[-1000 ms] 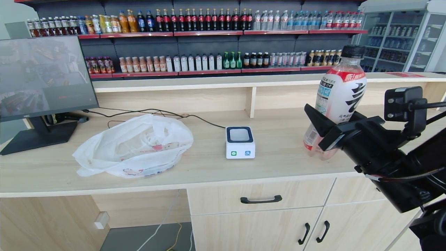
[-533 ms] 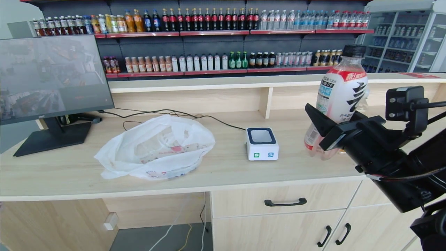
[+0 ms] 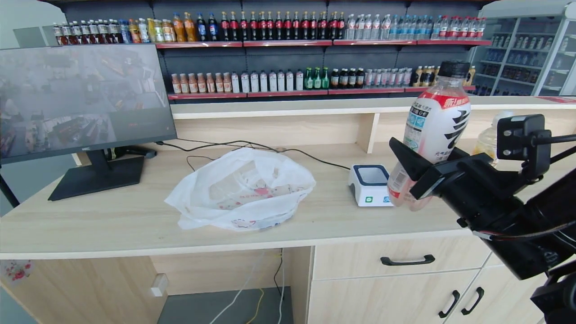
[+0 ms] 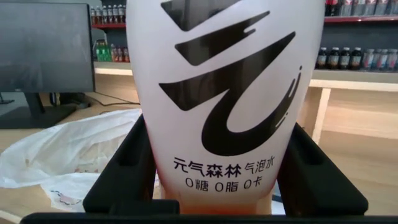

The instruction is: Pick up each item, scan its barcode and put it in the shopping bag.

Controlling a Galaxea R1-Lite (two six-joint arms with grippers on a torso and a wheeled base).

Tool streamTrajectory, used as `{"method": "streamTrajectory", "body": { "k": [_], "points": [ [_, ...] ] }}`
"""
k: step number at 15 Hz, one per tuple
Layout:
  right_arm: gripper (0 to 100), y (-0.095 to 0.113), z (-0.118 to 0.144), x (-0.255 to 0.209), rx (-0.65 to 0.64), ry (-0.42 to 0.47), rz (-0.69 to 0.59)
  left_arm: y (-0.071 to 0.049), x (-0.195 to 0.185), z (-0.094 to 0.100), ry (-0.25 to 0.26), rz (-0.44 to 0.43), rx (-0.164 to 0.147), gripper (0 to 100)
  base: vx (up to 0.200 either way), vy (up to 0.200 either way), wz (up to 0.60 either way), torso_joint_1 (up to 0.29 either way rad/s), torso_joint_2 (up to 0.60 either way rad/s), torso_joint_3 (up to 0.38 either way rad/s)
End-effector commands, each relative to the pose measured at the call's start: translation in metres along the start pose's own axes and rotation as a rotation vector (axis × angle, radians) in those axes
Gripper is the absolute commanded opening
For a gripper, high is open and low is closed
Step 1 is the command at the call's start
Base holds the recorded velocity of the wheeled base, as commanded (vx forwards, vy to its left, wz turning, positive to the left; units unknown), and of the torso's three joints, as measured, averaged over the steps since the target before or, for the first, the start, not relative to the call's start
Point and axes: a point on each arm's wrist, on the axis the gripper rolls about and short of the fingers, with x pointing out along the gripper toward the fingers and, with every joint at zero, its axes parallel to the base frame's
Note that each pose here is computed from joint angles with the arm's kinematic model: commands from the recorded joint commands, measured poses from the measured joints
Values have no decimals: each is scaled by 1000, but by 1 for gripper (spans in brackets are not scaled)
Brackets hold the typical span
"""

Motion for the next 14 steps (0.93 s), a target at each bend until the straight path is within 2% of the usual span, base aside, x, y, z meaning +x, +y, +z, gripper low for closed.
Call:
{"method": "streamTrajectory", "body": {
  "k": [1,6,9,12,14],
  "points": [
    [0,-1,0,0,-1,0,-6,0,0,0,-1,0,0,100,0,0,0,0,0,0],
    [0,3,-2,5,-61,-10,100,0,0,0,-1,0,0,100,0,0,0,0,0,0],
    [0,2,-16,13,-162,17,120,0,0,0,-1,2,0,100,0,0,0,0,0,0],
    [0,4,-27,41,-217,-11,150,0,0,0,-1,0,0,100,0,0,0,0,0,0],
    [0,-11,-36,67,-299,-54,174,0,0,0,-1,0,0,100,0,0,0,0,0,0]
  ]
}}
